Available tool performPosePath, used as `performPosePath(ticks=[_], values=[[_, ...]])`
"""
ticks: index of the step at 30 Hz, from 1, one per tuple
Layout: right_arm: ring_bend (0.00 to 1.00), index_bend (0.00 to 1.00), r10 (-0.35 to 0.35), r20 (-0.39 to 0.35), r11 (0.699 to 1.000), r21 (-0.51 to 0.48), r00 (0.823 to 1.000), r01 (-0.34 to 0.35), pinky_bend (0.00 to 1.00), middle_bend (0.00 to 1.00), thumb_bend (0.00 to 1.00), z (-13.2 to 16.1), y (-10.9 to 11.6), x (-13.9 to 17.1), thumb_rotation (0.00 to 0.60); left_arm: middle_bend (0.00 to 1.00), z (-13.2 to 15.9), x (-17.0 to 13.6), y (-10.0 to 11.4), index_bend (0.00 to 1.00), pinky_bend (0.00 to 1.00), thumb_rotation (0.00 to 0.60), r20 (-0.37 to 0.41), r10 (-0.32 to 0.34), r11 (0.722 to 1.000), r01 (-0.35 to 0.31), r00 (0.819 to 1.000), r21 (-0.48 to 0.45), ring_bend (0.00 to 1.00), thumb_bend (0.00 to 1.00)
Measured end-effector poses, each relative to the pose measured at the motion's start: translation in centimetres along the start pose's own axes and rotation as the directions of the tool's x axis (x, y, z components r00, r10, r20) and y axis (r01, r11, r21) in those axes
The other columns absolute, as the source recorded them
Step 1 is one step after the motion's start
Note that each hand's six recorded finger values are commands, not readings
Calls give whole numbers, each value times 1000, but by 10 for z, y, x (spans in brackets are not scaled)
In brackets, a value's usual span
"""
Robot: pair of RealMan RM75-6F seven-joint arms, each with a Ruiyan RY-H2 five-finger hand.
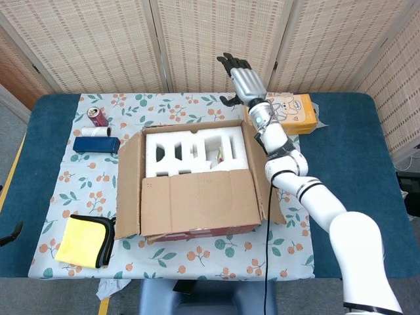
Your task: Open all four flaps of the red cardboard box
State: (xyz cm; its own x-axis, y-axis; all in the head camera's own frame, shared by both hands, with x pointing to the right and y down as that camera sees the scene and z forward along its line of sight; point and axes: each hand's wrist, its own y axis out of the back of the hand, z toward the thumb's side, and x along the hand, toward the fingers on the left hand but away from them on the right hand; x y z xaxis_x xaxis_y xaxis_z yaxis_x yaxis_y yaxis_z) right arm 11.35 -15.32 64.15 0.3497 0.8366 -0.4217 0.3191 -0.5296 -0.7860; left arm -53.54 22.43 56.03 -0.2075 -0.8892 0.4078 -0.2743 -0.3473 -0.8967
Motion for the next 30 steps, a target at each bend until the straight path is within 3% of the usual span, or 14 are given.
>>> performPosePath(ticks=[4, 7, 13, 21, 25, 30], values=[[0, 0, 86, -62, 994, -56, 994, -90, 0, 0, 385, 10, -7, 18, 600, 61, 0, 1, -1, 0, 7, 600, -4, 4, 1000, -3, 1000, 15, 14, 396], [0, 0, 165, -115, 977, -113, 979, -178, 0, 0, 385, 19, -11, 42, 600, 61, 1, 2, -5, 0, 7, 600, -6, -6, 999, 6, 1000, 31, 14, 396], [0, 0, 313, -156, 903, -258, 937, -345, 67, 0, 384, 16, -6, 102, 600, 61, 4, 5, -13, 0, 7, 600, -10, -25, 998, 26, 1000, 53, 14, 396], [0, 0, 408, -122, 811, -408, 905, -420, 254, 0, 385, -8, -10, 144, 600, 61, 6, 6, -17, 0, 7, 600, -11, -32, 997, 32, 999, 67, 14, 396], [0, 0, 438, -118, 765, -472, 891, -439, 271, 0, 385, -10, -19, 150, 600, 61, 7, 6, -17, 0, 7, 600, -10, -32, 997, 32, 999, 69, 14, 396], [0, 0, 469, -124, 740, -485, 874, -466, 271, 0, 385, -10, -33, 154, 600, 60, 7, 6, -16, 0, 7, 600, -10, -29, 998, 30, 1000, 64, 14, 396]])
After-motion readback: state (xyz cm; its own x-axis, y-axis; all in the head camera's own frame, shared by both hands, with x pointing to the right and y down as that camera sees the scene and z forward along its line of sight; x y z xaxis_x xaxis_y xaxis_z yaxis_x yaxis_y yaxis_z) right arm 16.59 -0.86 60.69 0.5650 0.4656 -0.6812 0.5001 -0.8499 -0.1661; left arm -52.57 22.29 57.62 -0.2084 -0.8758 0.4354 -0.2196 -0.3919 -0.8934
